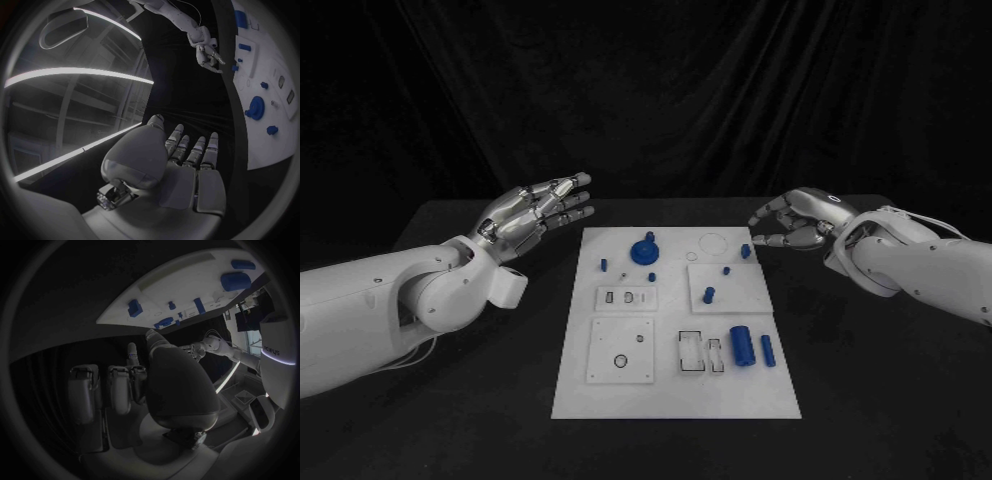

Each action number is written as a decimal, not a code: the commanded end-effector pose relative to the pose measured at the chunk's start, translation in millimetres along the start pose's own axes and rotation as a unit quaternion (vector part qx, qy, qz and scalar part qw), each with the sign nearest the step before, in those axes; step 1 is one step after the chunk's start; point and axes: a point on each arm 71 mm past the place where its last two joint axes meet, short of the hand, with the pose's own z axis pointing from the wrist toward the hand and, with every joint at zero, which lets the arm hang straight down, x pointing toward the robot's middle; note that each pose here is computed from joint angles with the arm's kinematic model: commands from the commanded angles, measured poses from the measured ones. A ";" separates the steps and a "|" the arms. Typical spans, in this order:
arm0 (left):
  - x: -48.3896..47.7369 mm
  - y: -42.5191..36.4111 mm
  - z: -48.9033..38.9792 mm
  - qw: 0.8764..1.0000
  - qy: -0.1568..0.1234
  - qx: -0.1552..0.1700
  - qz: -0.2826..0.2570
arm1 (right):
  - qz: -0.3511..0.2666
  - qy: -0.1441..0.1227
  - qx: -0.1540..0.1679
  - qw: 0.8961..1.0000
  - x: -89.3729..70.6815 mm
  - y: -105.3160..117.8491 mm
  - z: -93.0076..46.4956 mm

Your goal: Assemble the parts on the task board

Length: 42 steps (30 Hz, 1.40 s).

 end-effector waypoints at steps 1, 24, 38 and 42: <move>1.9 0.5 -0.5 1.000 0.006 0.005 -0.007 | 0.020 -0.016 -0.021 0.999 5.8 -2.8 -3.3; 0.9 3.4 -2.8 1.000 0.006 0.002 -0.009 | 0.040 0.008 -0.014 0.999 24.8 -12.2 -4.7; 0.0 3.7 -3.9 1.000 0.006 0.000 -0.010 | 0.046 0.021 -0.009 0.999 36.3 -12.1 -1.8; 0.1 3.8 -3.8 1.000 0.006 0.000 -0.010 | 0.046 0.022 -0.008 0.999 37.7 -12.3 -1.1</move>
